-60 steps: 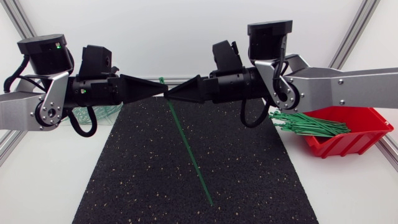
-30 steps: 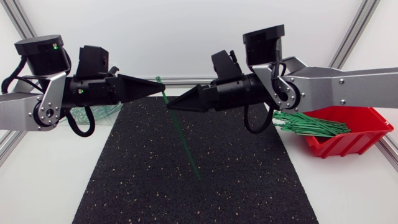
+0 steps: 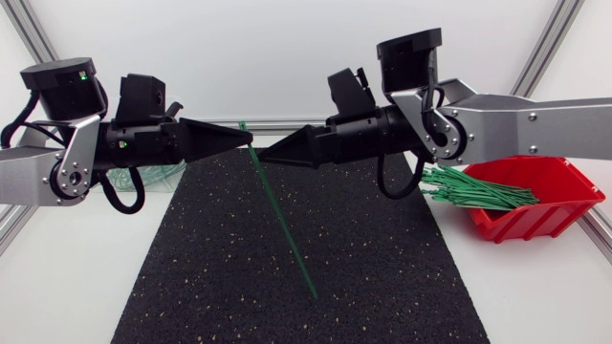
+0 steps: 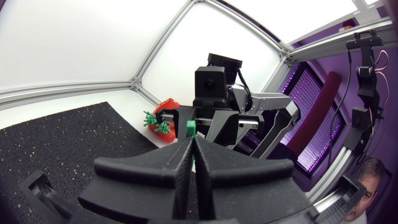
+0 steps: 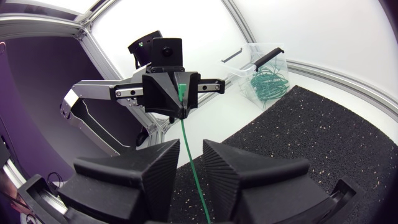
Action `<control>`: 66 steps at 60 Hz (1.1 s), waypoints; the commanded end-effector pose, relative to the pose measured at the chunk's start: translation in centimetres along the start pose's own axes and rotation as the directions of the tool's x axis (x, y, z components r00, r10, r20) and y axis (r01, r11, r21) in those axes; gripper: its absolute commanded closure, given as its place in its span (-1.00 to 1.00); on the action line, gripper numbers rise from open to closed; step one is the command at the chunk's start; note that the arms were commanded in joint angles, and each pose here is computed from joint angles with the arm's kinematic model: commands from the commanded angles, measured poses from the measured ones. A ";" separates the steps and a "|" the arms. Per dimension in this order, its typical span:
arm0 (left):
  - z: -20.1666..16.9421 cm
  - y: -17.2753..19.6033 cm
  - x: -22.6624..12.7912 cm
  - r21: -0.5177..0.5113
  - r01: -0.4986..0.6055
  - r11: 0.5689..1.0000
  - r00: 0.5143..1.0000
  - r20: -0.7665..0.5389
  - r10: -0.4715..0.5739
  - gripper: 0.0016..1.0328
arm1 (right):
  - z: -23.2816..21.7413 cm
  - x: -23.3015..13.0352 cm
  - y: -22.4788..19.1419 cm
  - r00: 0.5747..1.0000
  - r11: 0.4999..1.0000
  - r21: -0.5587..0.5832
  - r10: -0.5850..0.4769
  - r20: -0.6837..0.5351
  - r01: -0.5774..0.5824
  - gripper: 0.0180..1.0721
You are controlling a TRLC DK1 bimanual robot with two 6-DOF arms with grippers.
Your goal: Take a green cable tie from the red box, thread the tail through the head to close it, then place it in the transparent bin on the left.
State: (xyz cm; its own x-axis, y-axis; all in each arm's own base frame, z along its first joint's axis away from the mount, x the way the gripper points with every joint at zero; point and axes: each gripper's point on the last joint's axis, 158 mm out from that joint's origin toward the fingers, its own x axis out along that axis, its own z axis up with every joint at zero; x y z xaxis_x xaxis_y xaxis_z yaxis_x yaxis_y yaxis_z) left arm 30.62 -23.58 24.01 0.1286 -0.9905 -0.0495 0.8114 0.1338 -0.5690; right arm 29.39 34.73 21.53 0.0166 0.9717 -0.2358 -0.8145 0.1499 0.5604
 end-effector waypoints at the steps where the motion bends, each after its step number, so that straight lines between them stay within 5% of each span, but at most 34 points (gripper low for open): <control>1: -0.5 -0.8 0.1 -0.005 0.021 1.000 1.000 -0.008 -0.021 0.93 | 0.7 0.2 1.2 1.000 0.999 -0.049 0.022 0.004 -0.021 0.46; 15: -0.4 -1.0 0.4 -0.003 0.025 1.000 1.000 -0.010 -0.025 0.93 | -0.4 0.9 1.3 0.999 0.998 -0.047 0.036 -0.021 -0.037 0.47; 34: -0.4 -0.9 0.4 -0.010 0.026 1.000 1.000 -0.011 -0.027 0.93 | -0.8 1.0 1.4 0.999 0.998 -0.051 0.040 -0.026 -0.042 0.89; 46: -0.3 -0.9 0.4 -0.013 0.023 1.000 1.000 -0.008 -0.023 0.92 | -1.2 1.1 1.8 0.998 0.997 -0.048 0.051 -0.033 -0.052 0.89; 66: -0.3 -0.9 0.3 -0.014 0.021 1.000 1.000 -0.007 -0.022 0.62 | -1.2 1.4 2.2 0.997 0.998 -0.010 0.068 -0.024 -0.068 0.89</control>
State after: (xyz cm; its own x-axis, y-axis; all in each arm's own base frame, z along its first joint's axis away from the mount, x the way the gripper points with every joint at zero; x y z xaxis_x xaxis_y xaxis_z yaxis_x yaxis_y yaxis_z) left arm 30.32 -23.96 24.04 0.1163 -0.9920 -0.0487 0.8104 0.1231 -0.5729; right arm 27.70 36.08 21.89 -0.0348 0.9749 -0.2200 -0.8379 0.0915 0.5381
